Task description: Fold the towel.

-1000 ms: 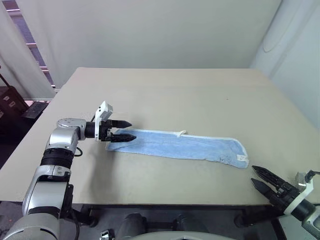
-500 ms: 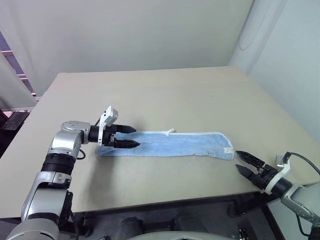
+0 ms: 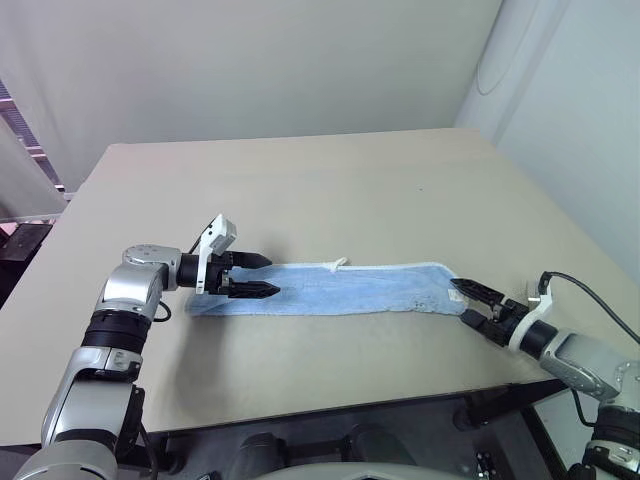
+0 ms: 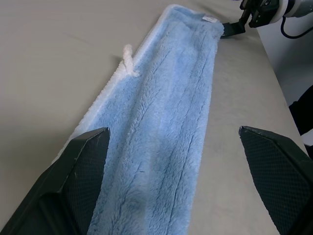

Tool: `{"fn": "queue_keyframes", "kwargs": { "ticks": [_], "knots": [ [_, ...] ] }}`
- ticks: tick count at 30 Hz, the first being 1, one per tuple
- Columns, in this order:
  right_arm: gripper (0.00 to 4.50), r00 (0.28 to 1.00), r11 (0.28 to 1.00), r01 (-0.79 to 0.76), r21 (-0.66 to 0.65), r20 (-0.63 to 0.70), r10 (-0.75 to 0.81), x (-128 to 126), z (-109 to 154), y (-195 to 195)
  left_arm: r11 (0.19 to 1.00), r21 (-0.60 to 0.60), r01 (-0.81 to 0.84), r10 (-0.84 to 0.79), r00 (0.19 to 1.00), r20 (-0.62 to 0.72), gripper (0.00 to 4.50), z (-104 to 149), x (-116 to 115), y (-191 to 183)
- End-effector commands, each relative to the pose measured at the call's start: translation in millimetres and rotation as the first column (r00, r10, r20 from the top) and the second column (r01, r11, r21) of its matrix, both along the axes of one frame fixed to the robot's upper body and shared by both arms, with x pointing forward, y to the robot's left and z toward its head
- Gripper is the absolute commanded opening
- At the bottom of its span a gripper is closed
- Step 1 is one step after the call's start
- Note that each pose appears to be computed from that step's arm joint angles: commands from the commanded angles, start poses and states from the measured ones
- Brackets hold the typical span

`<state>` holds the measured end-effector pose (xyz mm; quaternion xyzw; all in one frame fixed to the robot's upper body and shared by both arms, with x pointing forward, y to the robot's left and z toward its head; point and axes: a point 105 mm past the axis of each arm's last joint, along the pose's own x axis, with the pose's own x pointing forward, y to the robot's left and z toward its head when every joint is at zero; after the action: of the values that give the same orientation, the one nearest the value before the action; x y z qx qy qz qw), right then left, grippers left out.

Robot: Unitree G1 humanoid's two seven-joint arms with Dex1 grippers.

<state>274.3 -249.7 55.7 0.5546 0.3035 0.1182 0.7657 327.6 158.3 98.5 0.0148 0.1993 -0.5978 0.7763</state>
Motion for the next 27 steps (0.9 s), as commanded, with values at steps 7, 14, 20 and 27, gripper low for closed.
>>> {"fn": "queue_keyframes", "kwargs": {
  "ticks": [7, 14, 20, 27],
  "knots": [
    [4.32, 0.995, 0.998, -0.028, -0.064, -0.098, 0.022, -19, -14, -5, 1.0, -0.002, 0.01, -0.01, 0.999, 0.044, 4.46, 8, 2, -1],
    [4.32, 1.0, 0.996, -0.002, -0.084, 0.004, 0.002, -34, 21, -23, 1.0, 0.0, 0.009, -0.009, 0.999, 0.041, 4.46, 7, 2, -1],
    [4.32, 0.994, 0.993, -0.103, -0.063, 0.024, 0.105, -42, 30, 6, 1.0, 0.002, 0.018, -0.018, 0.999, 0.035, 4.46, 7, 3, -2],
    [4.32, 0.995, 0.997, -0.072, -0.018, -0.075, 0.07, -30, 3, 24, 1.0, 0.009, 0.023, -0.024, 0.999, 0.029, 4.46, 7, 5, -4]
  ]
}}
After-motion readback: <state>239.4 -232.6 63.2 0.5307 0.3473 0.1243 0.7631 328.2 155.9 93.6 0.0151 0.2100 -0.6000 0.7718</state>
